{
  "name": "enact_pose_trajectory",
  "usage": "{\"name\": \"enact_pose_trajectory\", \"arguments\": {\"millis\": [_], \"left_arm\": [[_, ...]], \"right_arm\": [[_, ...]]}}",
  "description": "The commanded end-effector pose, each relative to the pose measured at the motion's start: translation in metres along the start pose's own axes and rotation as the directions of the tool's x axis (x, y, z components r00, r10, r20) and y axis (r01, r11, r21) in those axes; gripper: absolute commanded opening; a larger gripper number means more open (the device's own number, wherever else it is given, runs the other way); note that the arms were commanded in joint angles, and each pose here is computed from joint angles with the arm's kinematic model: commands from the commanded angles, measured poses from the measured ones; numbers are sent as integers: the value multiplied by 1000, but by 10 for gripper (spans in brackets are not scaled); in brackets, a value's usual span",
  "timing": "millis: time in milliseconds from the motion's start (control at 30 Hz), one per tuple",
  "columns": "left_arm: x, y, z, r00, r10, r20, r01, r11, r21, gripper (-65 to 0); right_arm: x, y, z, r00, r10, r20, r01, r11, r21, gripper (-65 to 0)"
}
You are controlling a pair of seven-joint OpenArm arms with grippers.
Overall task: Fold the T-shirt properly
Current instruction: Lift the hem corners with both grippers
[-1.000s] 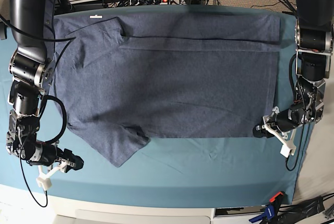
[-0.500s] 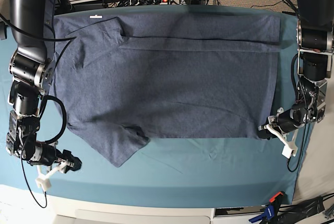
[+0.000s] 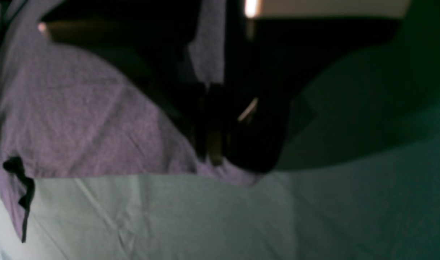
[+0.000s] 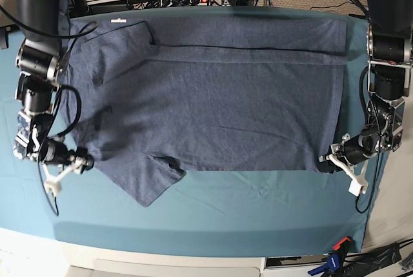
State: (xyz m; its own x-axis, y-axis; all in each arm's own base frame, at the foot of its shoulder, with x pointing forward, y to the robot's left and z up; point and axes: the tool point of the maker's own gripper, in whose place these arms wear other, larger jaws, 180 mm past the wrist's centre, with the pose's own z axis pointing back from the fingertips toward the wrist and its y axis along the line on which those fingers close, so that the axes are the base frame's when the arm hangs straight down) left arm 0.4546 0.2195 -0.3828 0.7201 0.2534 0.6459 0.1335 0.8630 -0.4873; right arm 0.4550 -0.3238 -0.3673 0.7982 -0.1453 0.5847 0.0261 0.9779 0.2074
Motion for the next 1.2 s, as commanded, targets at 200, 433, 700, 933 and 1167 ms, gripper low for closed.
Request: {"name": "enact_pose_trajectory", "arguments": {"millis": [200,433,700,933,1167], "left_arm": [[30,-4,7,998,-17,65,18,1000,-15,-650],[30,-4,7,998,-17,66,18,1000,-15,-650],[31,-5,7,997,-16,70,17,1000,-15,-650],[32,-9,7,997,-19,79,22,999,-42,-650],[33,-10,10,996,-36,81,41,998,-57,-650]], "right_arm": [[4,-9,4,998,-3,58,3,1000,-7,-310],[5,-7,4,998,2,68,-2,1000,0,-310],[12,11,5,994,13,106,-23,995,98,-310],[20,24,5,989,35,141,-55,989,140,-310],[39,27,9,979,40,199,-69,988,136,-311]]}}
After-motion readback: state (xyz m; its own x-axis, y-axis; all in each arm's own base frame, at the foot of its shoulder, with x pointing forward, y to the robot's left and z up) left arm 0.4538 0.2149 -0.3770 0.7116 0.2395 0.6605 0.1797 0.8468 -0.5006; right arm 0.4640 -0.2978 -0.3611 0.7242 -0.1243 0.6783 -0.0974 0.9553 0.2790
